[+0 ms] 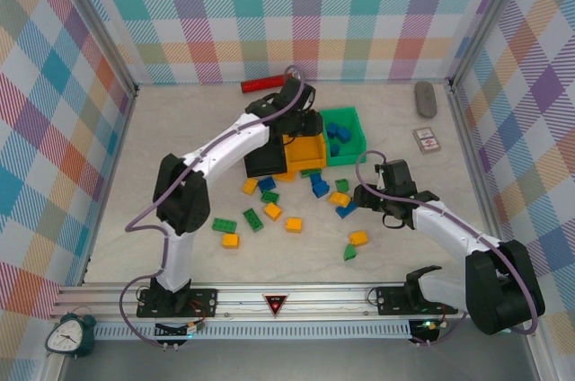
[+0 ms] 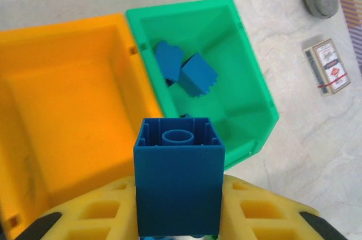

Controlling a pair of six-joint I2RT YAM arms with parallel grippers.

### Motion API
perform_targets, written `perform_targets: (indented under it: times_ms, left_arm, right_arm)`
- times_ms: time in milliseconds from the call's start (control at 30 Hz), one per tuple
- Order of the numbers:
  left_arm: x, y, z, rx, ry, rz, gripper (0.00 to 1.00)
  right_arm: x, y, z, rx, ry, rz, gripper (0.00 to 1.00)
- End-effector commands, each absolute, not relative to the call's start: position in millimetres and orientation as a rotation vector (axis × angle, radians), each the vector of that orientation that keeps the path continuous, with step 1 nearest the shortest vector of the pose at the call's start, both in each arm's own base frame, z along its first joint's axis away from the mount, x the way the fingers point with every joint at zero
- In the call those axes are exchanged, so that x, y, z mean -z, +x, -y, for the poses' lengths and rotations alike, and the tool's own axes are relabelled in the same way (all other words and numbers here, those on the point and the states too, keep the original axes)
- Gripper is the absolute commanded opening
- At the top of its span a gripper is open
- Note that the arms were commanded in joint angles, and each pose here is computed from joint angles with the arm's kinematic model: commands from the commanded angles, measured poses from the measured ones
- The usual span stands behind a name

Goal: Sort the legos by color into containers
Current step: Place the lego in the container, then move the lego to the center of the table.

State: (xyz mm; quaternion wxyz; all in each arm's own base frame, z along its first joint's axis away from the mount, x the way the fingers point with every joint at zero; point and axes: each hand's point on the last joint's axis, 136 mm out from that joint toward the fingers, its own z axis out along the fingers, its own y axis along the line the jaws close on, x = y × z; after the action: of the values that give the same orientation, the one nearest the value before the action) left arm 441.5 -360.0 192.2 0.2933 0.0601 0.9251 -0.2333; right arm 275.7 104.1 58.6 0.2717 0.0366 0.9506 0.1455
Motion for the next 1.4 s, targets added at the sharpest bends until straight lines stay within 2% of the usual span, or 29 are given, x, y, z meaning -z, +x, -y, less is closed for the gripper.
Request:
perform_targets:
  times_ms: [0, 167, 267, 300, 367, 567, 900, 1200, 1367]
  left_arm:
    - [-196, 448, 388, 0.7, 0.178, -2.461, 0.31]
    - [-180, 460, 415, 0.688, 0.199, -2.479, 0.35]
    - [-166, 464, 419, 0.65, 0.185, -2.514, 0.44]
    - [-162, 463, 419, 0.647, 0.178, -2.529, 0.52]
    - [-159, 458, 418, 0.642, 0.187, -2.544, 0.59]
    - [-178, 436, 401, 0.583, 0.253, -2.515, 0.59]
    - [-203, 373, 334, 0.609, 0.153, -2.411, 0.59]
    - [-157, 315, 271, 0.517, 0.025, -2.452, 0.59]
    - [-139, 298, 258, 0.51, -0.031, -2.459, 0.59]
  right_arm:
    - [-61, 277, -106, -0.413, 0.103, -2.543, 0.64]
    - [-61, 277, -106, -0.413, 0.104, -2.543, 0.65]
    - [-60, 277, -106, -0.413, 0.102, -2.546, 0.65]
    - [-61, 276, -106, -0.413, 0.103, -2.545, 0.65]
    - [-61, 277, -105, -0.41, 0.107, -2.544, 0.65]
    - [-58, 278, -108, -0.417, 0.098, -2.562, 0.65]
    - [-51, 277, -124, -0.482, 0.029, -2.617, 0.66]
    - [-49, 273, -141, -0.476, -0.05, -2.659, 0.65]
    - [-39, 277, -149, -0.445, -0.068, -2.71, 0.65]
